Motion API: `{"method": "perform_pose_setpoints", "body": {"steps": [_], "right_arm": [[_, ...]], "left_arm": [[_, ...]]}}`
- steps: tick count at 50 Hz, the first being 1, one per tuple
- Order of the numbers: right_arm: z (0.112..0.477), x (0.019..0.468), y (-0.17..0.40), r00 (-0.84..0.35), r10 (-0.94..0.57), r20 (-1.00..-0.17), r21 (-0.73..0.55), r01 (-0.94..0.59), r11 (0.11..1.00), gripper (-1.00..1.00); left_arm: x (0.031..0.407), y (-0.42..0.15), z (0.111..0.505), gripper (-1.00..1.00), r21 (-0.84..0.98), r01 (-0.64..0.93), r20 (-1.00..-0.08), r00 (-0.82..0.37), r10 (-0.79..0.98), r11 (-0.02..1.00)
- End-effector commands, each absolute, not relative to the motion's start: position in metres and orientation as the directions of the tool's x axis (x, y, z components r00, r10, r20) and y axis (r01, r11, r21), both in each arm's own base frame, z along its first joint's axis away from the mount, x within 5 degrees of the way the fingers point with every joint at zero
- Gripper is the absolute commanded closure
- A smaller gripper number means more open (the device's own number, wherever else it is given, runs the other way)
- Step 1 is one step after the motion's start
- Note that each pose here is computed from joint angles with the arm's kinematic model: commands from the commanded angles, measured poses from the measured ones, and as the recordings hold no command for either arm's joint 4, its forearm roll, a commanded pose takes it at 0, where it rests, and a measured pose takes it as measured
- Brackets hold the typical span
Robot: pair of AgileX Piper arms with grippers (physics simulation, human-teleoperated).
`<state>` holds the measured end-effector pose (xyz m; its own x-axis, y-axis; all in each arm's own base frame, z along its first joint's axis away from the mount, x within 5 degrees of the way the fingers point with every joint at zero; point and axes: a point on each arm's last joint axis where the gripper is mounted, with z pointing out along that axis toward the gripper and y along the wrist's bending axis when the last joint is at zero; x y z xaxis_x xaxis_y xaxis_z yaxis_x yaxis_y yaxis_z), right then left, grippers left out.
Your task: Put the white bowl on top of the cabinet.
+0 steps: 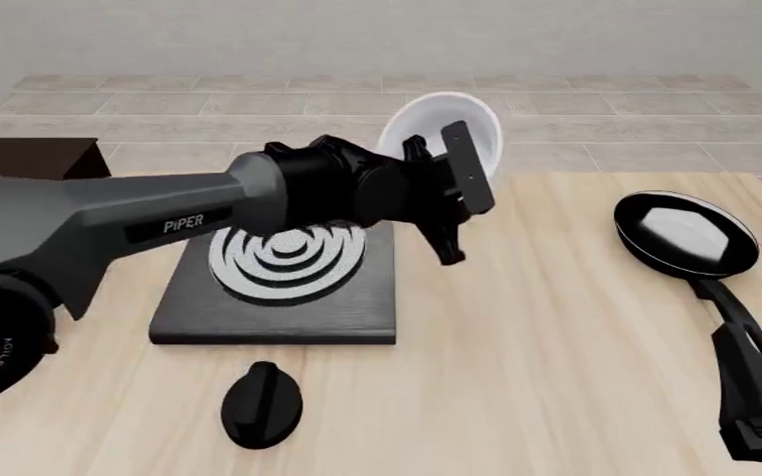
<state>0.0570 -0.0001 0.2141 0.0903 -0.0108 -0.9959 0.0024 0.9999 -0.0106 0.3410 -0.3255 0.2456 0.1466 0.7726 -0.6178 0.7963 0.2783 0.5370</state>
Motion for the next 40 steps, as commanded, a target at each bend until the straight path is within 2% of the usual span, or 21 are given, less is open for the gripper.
{"method": "perform_pose_setpoints", "body": {"steps": [1,20,21,24,28,40], "right_arm": [[0.214,0.057,0.000,0.090,-0.011,-0.996,-0.011,0.002,1.000,-1.00],[0.214,0.057,0.000,0.091,-0.011,-0.996,-0.011,0.002,1.000,-1.00],[0.214,0.057,0.000,0.091,-0.011,-0.996,-0.011,0.002,1.000,-1.00],[0.214,0.057,0.000,0.090,-0.010,-0.996,-0.010,0.003,1.000,-1.00],[0.214,0.057,0.000,0.090,-0.011,-0.996,-0.011,0.002,1.000,-1.00],[0.214,0.057,0.000,0.090,-0.011,-0.996,-0.011,0.002,1.000,-1.00]], "left_arm": [[0.357,-0.283,0.278,1.00,0.583,0.731,-0.628,0.127,0.768,0.355],[0.354,-0.228,0.284,1.00,0.581,0.687,-0.636,0.050,0.770,0.436],[0.354,-0.217,0.285,1.00,0.617,0.666,-0.613,0.074,0.787,0.418],[0.355,-0.208,0.289,1.00,0.573,0.657,-0.660,0.015,0.751,0.490],[0.359,-0.191,0.282,1.00,0.578,0.641,-0.649,-0.014,0.761,0.505],[0.354,-0.145,0.296,1.00,0.575,0.574,-0.666,-0.084,0.741,0.583]]}}
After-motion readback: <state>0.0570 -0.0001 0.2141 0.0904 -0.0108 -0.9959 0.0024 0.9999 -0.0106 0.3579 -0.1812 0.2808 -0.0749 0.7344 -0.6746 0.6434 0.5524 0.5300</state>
